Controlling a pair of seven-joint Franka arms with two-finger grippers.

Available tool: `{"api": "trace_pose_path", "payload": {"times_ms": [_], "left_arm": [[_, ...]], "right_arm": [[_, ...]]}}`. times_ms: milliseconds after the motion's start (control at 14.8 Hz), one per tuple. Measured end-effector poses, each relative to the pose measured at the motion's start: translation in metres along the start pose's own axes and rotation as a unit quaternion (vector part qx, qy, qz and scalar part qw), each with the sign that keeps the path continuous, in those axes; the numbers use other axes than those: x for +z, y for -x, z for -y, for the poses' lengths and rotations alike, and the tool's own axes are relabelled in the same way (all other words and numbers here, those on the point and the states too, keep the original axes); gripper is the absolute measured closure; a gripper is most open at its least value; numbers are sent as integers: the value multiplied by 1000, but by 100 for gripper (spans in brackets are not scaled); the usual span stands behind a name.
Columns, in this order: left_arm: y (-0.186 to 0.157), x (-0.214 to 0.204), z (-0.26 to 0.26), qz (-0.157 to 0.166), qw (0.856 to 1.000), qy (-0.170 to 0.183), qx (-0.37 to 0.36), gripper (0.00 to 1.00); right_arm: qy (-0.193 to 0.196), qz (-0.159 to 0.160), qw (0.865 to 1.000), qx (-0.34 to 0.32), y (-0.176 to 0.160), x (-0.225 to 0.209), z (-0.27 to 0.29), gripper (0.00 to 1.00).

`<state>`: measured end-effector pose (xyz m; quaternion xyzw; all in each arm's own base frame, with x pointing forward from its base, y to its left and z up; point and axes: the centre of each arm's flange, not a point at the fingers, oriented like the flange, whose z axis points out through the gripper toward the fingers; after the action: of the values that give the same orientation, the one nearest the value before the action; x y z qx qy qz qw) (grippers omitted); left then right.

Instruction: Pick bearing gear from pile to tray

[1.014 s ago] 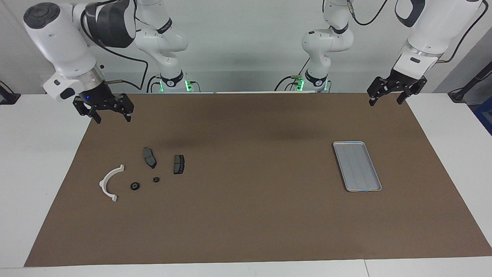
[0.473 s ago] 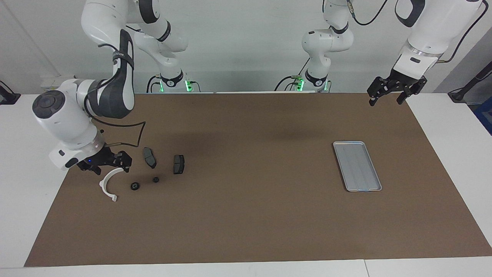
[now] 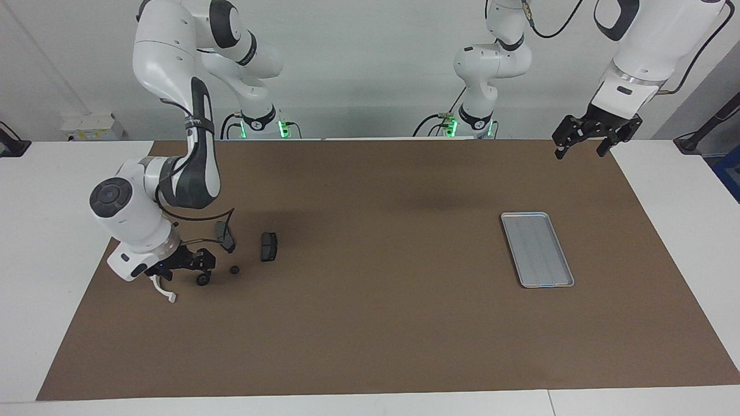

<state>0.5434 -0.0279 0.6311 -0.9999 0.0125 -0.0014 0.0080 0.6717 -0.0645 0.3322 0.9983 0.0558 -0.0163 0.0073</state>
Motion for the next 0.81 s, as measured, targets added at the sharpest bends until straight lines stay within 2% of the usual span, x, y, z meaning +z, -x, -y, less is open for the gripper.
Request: {"api": "trace_pose_path", "payload": {"times_ms": [68, 135, 811], "left_arm": [[0, 0, 0, 0, 1000, 0, 0, 0], [0, 0, 0, 0, 1000, 0, 0, 0], [0, 0, 0, 0, 1000, 0, 0, 0]], "right_arm": [[0, 0, 1000, -1, 2, 5, -1, 7], [0, 0, 1000, -1, 4, 9, -1, 10], [1, -4, 1000, -1, 9, 27, 0, 10]]}}
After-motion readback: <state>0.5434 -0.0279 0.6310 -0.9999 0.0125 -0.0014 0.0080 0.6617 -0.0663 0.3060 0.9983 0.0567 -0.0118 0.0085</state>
